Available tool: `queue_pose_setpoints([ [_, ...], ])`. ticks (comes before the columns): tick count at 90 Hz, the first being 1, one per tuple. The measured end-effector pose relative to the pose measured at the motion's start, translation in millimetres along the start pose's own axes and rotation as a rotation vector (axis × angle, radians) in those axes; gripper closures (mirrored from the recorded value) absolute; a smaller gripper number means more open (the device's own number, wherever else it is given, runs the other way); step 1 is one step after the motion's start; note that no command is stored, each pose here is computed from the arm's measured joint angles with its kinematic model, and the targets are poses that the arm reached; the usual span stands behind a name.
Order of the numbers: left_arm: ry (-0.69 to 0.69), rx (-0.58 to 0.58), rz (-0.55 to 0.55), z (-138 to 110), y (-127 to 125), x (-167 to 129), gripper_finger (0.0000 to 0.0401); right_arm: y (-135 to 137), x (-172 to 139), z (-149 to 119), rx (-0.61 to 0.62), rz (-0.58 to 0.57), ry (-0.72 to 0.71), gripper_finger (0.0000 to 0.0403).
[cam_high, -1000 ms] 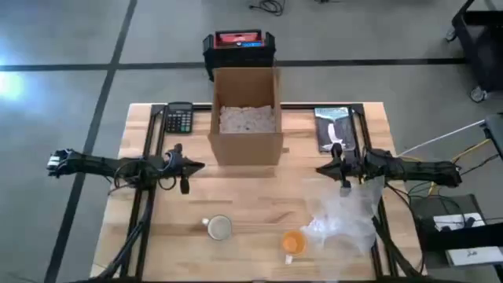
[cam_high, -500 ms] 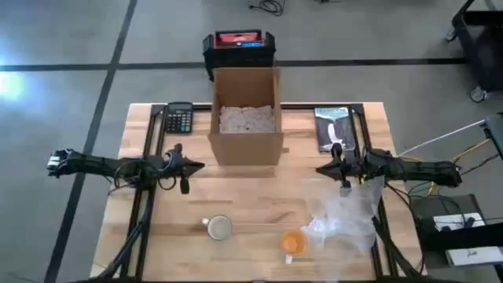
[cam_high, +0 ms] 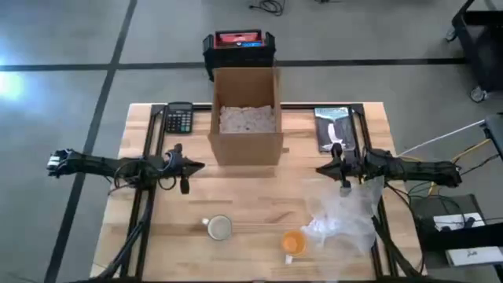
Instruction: Wrap mug
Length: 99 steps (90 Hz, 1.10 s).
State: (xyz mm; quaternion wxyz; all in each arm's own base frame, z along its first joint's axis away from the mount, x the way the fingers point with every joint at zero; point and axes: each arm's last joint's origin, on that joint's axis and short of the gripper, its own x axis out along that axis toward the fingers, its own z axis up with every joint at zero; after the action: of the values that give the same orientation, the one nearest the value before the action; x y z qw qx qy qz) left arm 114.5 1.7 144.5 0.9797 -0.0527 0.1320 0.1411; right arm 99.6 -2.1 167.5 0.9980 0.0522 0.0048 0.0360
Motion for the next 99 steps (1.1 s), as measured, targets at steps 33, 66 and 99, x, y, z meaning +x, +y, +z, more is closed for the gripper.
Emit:
queue_pose_setpoints([
  [33,-0.052,-0.018,-0.008,5.0,-0.8,-0.1,0.0401,0.0,0.0,0.0,0.0,0.0,0.0,0.0403],
  [66,-0.261,-0.083,-0.044,25.9,-3.3,-3.2,0.0401,0.0,0.0,0.0,0.0,0.0,0.0,0.0403],
  [99,-0.305,0.061,-0.224,75.2,-27.0,4.1,0.0401,0.1,0.0,0.8,-0.001,0.001,-0.008,0.0403],
])
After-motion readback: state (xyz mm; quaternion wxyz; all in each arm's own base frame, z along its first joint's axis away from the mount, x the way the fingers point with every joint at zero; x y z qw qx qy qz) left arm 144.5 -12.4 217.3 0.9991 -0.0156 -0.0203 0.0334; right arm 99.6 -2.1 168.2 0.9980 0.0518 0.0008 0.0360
